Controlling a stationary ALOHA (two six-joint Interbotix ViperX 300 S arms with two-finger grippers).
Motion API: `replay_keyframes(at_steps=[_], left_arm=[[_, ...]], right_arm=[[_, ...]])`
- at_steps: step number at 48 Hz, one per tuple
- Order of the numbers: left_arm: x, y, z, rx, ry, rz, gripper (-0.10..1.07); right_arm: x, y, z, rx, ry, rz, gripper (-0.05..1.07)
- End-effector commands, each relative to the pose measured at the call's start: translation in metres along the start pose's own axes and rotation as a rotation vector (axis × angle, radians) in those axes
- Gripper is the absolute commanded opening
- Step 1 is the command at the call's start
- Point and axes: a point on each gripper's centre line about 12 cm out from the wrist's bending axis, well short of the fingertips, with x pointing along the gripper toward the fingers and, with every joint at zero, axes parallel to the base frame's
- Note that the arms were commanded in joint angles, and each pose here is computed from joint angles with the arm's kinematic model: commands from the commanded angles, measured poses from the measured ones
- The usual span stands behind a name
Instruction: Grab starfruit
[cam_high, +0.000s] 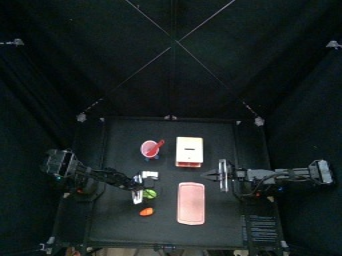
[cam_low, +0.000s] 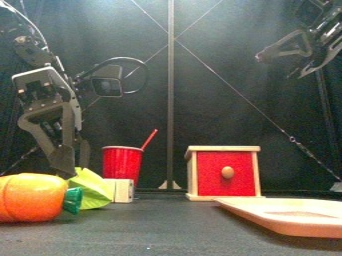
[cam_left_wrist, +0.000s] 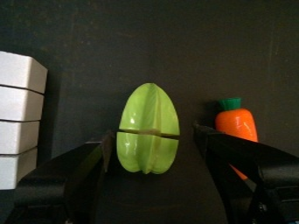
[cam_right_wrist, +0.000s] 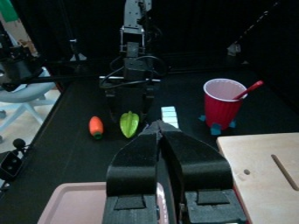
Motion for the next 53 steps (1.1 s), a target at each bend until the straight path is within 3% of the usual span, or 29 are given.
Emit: replay_keyframes(at_steps=[1, 30, 53], left_arm=[[0.0, -0.002, 0.009, 0.007, -0.019, -0.004, 1.02], [0.008, 0.012, 0.002, -0.029, 0.054, 0.026, 0.99], [0.005, 0.008, 0.011, -0.015, 0.03, 0.017, 0.69]], right_arm=[[0.001, 0.0, 0.003, 0.0, -0.009, 0.0, 0.02], [0.0, 0.0, -0.001, 0.002, 0.002, 0.0, 0.02], [0.0, 0.0, -0.002, 0.002, 0.005, 0.0, 0.02]])
